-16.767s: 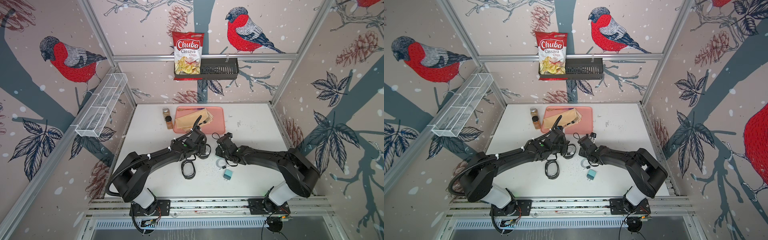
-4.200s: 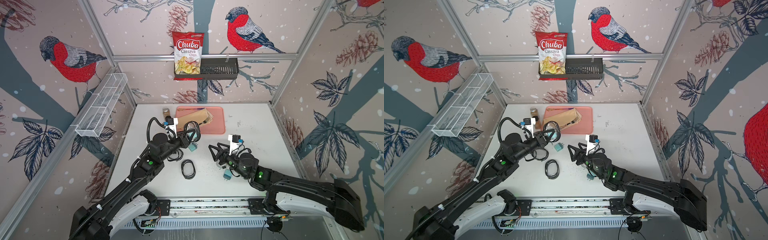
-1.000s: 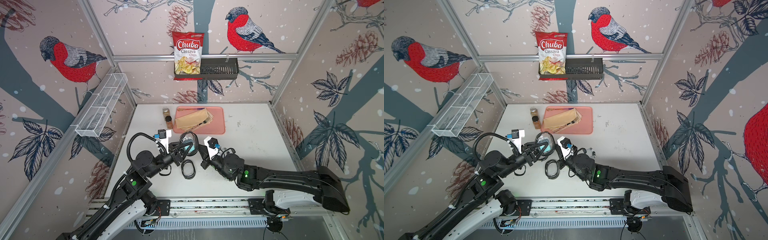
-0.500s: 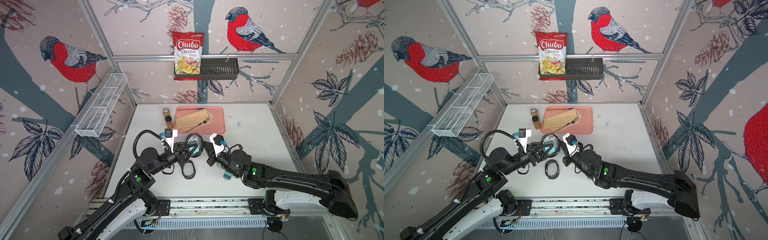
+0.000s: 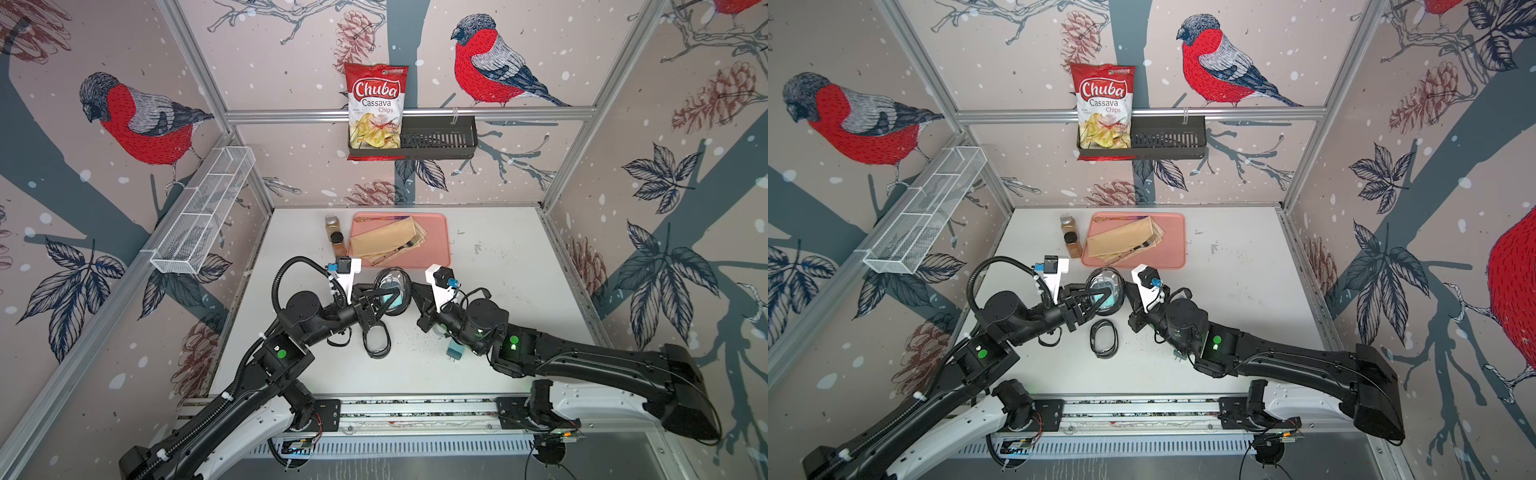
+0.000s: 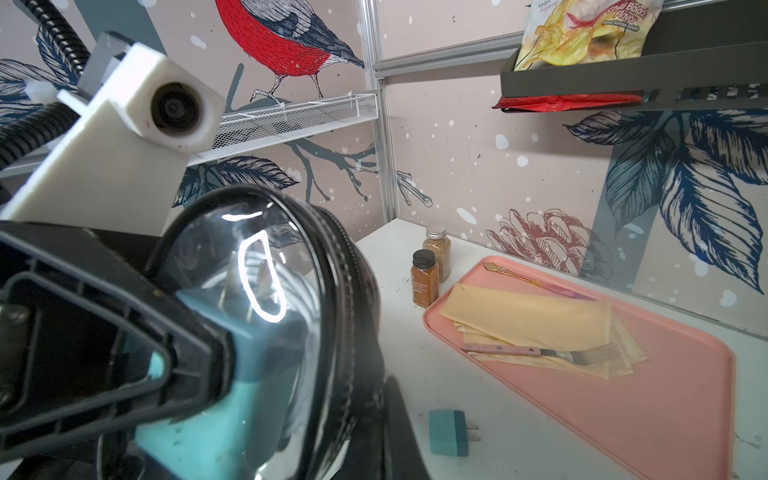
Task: Pack away charging kits
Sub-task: Zip the zipper on the storage bag.
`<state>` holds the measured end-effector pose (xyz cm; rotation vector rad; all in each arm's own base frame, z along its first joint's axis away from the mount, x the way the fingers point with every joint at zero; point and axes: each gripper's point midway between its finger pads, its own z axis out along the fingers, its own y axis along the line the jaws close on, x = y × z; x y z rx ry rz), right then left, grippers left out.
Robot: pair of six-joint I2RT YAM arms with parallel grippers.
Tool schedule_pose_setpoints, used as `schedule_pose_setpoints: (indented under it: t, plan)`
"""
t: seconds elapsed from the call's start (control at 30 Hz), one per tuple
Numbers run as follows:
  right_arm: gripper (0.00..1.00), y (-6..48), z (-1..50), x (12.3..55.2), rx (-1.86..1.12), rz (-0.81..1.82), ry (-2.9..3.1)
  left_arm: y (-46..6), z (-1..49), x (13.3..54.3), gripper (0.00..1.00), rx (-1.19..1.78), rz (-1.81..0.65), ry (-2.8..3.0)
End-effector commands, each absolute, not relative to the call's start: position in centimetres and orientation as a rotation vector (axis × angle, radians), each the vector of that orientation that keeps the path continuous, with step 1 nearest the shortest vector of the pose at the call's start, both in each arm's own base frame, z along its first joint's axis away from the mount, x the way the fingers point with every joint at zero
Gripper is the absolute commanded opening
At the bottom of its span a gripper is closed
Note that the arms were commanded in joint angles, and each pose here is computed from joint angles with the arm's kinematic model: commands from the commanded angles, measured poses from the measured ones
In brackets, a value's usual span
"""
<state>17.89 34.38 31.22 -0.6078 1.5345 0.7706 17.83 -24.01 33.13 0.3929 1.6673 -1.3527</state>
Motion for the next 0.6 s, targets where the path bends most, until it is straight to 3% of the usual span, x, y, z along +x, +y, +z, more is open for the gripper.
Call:
schedule_pose_setpoints:
  t: [0.0, 0.07, 0.13, 0.2, 0.57]
  plan:
    - [0.00, 33.4, 34.4, 18.2, -0.454, 0.853, 1.457, -23.6, 32.6, 18.3, 0.48, 0.349, -1.323, 1.696]
    - [0.00, 33.3, 34.3, 17.9, -0.440, 0.847, 1.455, -23.2, 33.3, 18.5, 0.71, 0.326, -1.323, 1.657]
    - [0.00, 33.3, 34.4, 17.7, -0.428, 0.839, 1.454, -22.9, 34.2, 18.6, 0.85, 0.301, -1.331, 1.606]
    - [0.00, 33.2, 34.5, 17.6, -0.410, 0.846, 1.455, -22.5, 35.1, 18.5, 0.93, 0.288, -1.344, 1.543]
    - [0.00, 32.9, 35.7, 17.9, -0.248, 0.895, 1.476, -19.9, 37.5, 15.9, 0.96, 0.291, -1.390, 1.144]
